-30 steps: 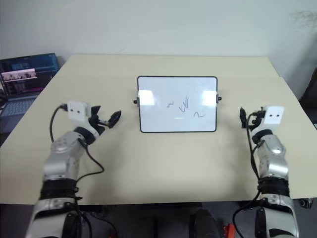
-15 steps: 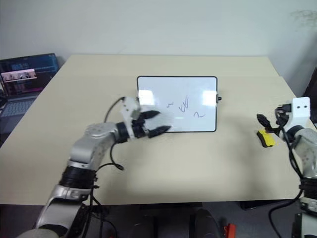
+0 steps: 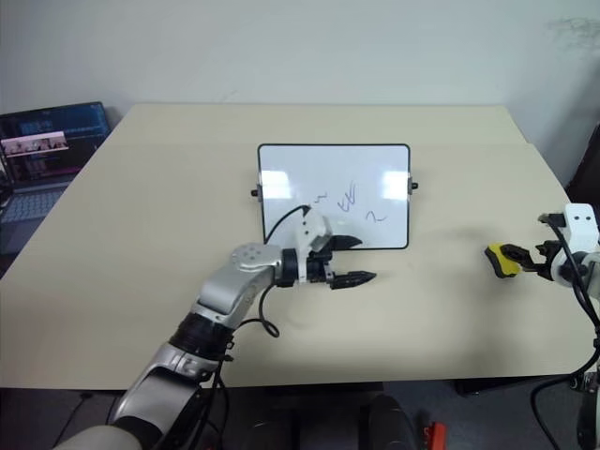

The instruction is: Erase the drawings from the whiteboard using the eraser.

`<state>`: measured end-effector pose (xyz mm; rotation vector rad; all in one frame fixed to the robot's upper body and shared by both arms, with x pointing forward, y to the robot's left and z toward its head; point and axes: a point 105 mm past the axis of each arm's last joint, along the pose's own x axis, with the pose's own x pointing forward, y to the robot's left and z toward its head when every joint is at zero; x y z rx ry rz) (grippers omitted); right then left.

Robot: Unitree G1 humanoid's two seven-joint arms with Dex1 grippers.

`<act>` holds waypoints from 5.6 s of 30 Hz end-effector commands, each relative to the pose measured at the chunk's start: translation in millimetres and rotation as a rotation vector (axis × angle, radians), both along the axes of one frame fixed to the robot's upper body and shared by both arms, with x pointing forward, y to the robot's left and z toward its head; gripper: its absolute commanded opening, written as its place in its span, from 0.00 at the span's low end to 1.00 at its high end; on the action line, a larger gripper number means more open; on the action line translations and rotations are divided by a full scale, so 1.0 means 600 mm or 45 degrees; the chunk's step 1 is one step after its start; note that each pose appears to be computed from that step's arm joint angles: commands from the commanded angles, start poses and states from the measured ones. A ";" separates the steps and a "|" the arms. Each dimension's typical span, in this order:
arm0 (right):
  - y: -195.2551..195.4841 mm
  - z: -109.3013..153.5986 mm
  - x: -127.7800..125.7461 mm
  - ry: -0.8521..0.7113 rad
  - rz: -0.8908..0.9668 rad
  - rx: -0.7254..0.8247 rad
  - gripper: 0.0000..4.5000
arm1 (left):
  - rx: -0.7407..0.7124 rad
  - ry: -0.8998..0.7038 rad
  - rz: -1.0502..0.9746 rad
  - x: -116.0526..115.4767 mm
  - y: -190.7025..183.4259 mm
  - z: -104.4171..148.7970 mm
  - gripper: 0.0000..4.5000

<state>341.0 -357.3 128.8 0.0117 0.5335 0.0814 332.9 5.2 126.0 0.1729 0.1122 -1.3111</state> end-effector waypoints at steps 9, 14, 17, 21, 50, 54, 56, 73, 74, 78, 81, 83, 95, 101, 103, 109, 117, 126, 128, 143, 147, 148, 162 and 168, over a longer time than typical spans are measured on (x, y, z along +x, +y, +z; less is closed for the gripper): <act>0.014 0.011 0.012 0.008 0.061 -0.012 1.00 | -0.018 -0.043 0.005 -0.003 -0.001 0.011 1.00; 0.016 0.006 0.013 0.017 0.066 -0.009 1.00 | -0.002 -0.044 0.021 0.000 0.004 0.007 1.00; 0.016 0.004 0.014 0.022 0.062 -0.006 1.00 | 0.003 -0.044 0.019 -0.001 0.004 0.007 1.00; 0.017 -0.003 0.014 0.029 0.054 0.001 1.00 | 0.006 -0.046 0.018 -0.002 0.006 0.007 1.00; 0.058 0.044 0.034 -0.102 0.172 -0.053 0.23 | 0.026 -0.079 0.115 0.012 0.043 0.017 1.00; 0.131 0.124 0.039 -0.267 0.370 -0.138 0.23 | 0.030 -0.142 0.269 0.037 0.101 0.047 1.00; 0.163 0.152 0.044 -0.324 0.435 -0.198 0.23 | 0.035 -0.180 0.351 0.046 0.136 0.065 1.00; 0.387 0.191 0.087 -0.562 0.884 -0.289 0.23 | 0.122 -0.263 0.656 0.033 0.251 0.087 1.00; 0.391 0.192 0.088 -0.573 0.890 -0.294 0.23 | 0.125 -0.262 0.656 0.031 0.250 0.087 1.00; 0.425 0.198 0.096 -0.650 0.957 -0.384 0.23 | 0.134 -0.259 0.665 0.026 0.251 0.086 1.00; 0.447 0.203 0.099 -0.690 0.993 -0.398 0.23 | 0.148 -0.260 0.671 0.025 0.253 0.085 1.00; 0.462 0.207 0.099 -0.723 1.017 -0.391 0.23 | 0.156 -0.264 0.683 0.026 0.255 0.086 1.00; 0.498 0.206 0.105 -0.783 1.049 -0.353 0.23 | 0.146 -0.296 0.684 0.022 0.246 0.093 1.00; 0.530 0.204 0.106 -0.869 1.083 -0.371 0.23 | 0.158 -0.312 0.674 0.024 0.241 0.096 1.00; 0.546 0.203 0.106 -0.891 1.090 -0.365 0.23 | 0.184 -0.311 0.677 0.025 0.243 0.090 1.00; 0.588 0.199 0.118 -0.933 1.080 -0.345 0.23 | 0.179 -0.308 0.678 0.024 0.242 0.086 1.00; 0.605 0.196 0.143 -0.967 1.063 -0.428 0.22 | 0.165 -0.285 0.614 0.021 0.216 0.077 1.00; 0.602 0.218 0.159 -1.020 0.967 -0.376 0.22 | 0.147 -0.359 0.641 0.024 0.218 0.104 1.00; 0.600 0.228 0.163 -1.036 0.931 -0.339 0.22 | 0.150 -0.368 0.648 0.025 0.220 0.105 1.00; 0.614 0.240 0.172 -1.062 0.909 -0.323 0.22 | 0.170 -0.409 0.725 0.017 0.240 0.113 1.00; 0.623 0.224 0.170 -1.028 0.968 -0.355 0.22 | 0.189 -0.392 0.718 0.011 0.241 0.106 1.00; 0.625 0.219 0.171 -1.020 0.976 -0.363 0.22 | 0.193 -0.391 0.718 0.011 0.241 0.106 1.00; 0.619 0.168 0.186 -0.899 1.008 -0.508 0.22 | 0.190 -0.388 0.722 0.009 0.240 0.107 1.00; 0.603 0.149 0.195 -0.857 0.965 -0.576 0.22 | 0.193 -0.382 0.720 0.006 0.240 0.107 1.00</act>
